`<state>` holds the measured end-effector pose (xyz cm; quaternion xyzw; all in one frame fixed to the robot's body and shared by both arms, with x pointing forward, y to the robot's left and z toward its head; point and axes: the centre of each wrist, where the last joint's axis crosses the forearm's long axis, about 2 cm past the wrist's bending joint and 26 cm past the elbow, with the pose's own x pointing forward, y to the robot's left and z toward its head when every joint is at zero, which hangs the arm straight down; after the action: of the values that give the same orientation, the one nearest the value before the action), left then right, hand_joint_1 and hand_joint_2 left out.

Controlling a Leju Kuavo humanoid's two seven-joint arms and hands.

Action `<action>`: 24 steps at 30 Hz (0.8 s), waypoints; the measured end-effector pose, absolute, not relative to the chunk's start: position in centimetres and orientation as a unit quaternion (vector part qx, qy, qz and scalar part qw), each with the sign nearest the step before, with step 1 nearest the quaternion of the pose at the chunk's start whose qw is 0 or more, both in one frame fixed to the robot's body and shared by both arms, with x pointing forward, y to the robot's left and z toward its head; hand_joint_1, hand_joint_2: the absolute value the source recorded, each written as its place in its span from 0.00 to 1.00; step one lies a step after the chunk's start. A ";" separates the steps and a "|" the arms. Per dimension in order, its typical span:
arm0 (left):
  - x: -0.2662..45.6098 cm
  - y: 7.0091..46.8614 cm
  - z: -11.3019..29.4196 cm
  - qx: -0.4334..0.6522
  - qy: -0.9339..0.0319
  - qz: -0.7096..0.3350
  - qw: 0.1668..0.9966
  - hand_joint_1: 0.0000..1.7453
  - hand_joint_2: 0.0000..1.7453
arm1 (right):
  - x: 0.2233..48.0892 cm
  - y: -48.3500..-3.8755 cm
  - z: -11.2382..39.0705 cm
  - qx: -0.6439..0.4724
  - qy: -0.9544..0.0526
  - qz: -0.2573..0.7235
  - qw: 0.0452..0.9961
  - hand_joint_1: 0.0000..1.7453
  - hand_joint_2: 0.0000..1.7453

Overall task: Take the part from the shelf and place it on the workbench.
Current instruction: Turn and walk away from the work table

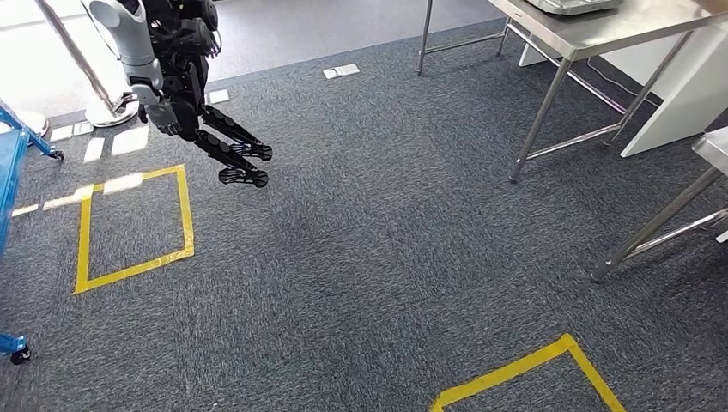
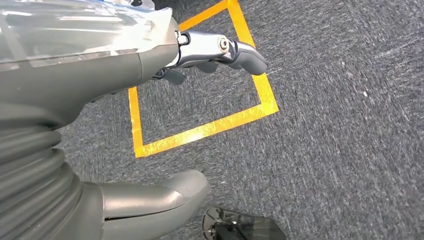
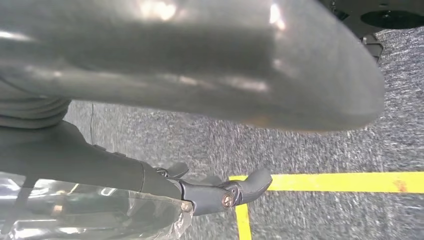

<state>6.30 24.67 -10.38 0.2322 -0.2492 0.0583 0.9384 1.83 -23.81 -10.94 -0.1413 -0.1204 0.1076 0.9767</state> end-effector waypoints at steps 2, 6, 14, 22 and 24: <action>6.3 24.7 -10.4 0.233 -0.249 0.058 0.938 0.00 1.00 | 1.9 -23.7 -10.9 -0.141 -0.121 0.108 0.977 0.00 0.00; 6.3 24.6 -10.4 0.232 -0.249 0.059 0.939 0.00 1.00 | 1.8 -23.6 -10.9 -0.141 -0.121 0.108 0.977 0.00 0.00; 6.2 24.6 -10.4 0.231 -0.248 0.059 0.939 0.00 1.00 | 1.6 -23.7 -10.9 -0.141 -0.119 0.109 0.977 0.00 0.00; 6.2 24.7 -10.4 0.231 -0.248 0.058 0.939 0.00 1.00 | 1.7 -23.6 -10.9 -0.141 -0.119 0.109 0.977 0.00 0.00; 6.1 24.7 -10.4 0.230 -0.248 0.058 0.939 0.00 1.00 | 1.6 -23.6 -10.9 -0.141 -0.119 0.110 0.977 0.00 0.00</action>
<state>6.08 24.65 -10.42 0.2304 -0.2478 0.0579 0.9392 1.58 -23.55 -10.92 -0.1411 -0.1188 0.1102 0.9766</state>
